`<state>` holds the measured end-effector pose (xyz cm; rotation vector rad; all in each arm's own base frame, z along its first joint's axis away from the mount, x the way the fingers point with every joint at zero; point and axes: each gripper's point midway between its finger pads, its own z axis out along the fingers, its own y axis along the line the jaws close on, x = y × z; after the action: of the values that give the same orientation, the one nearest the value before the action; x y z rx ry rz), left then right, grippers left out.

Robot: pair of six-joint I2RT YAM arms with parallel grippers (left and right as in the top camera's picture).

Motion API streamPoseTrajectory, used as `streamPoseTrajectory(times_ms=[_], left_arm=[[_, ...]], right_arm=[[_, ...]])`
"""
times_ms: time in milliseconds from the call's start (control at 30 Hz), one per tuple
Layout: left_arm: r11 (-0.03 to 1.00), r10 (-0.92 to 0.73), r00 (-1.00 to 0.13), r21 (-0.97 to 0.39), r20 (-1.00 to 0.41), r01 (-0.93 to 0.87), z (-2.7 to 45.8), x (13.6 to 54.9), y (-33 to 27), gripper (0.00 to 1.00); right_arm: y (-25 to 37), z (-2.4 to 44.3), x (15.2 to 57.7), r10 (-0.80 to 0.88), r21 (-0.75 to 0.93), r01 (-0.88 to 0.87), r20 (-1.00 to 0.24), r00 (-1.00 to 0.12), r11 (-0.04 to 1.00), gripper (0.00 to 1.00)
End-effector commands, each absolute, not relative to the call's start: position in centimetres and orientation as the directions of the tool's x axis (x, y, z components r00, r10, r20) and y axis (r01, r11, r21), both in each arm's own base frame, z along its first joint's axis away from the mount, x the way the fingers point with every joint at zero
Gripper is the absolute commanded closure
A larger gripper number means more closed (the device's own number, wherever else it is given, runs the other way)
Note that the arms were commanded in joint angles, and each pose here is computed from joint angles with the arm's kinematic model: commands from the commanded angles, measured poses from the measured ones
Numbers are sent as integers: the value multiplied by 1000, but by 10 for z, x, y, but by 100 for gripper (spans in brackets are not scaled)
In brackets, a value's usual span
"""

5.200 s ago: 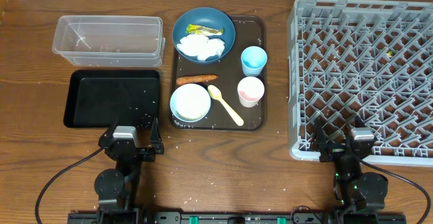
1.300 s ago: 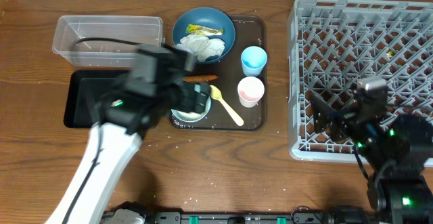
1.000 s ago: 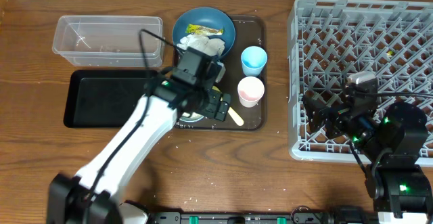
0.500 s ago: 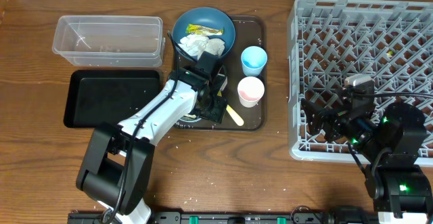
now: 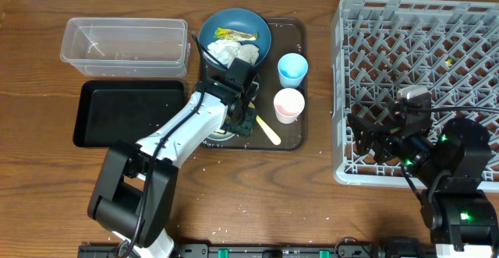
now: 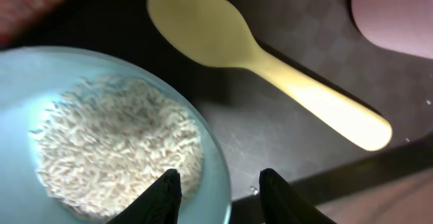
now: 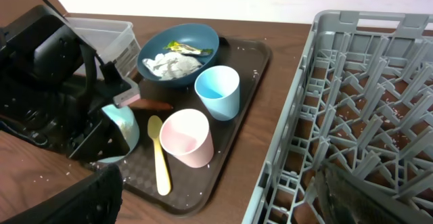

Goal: Sort waste into correct bins and load items into the dishwasher rack
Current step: 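Reach the left gripper to the light-blue rice bowl and grasp its rim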

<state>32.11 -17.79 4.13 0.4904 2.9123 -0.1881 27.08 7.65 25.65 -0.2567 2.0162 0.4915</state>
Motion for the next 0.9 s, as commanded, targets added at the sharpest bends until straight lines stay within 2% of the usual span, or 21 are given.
streamPoseTrajectory(times_ms=[0, 633, 867], left_arm=[[944, 311, -933, -58, -179, 326, 32, 318, -171, 59], [945, 307, -935, -59, -178, 321, 22, 314, -169, 61], [960, 257, -949, -69, -181, 273, 23, 316, -170, 91]], right_arm=[[82, 266, 269, 6, 217, -416, -892, -452, 883, 12], [82, 266, 269, 6, 217, -416, -892, -453, 883, 11], [82, 266, 269, 6, 217, -416, -892, -453, 883, 8]])
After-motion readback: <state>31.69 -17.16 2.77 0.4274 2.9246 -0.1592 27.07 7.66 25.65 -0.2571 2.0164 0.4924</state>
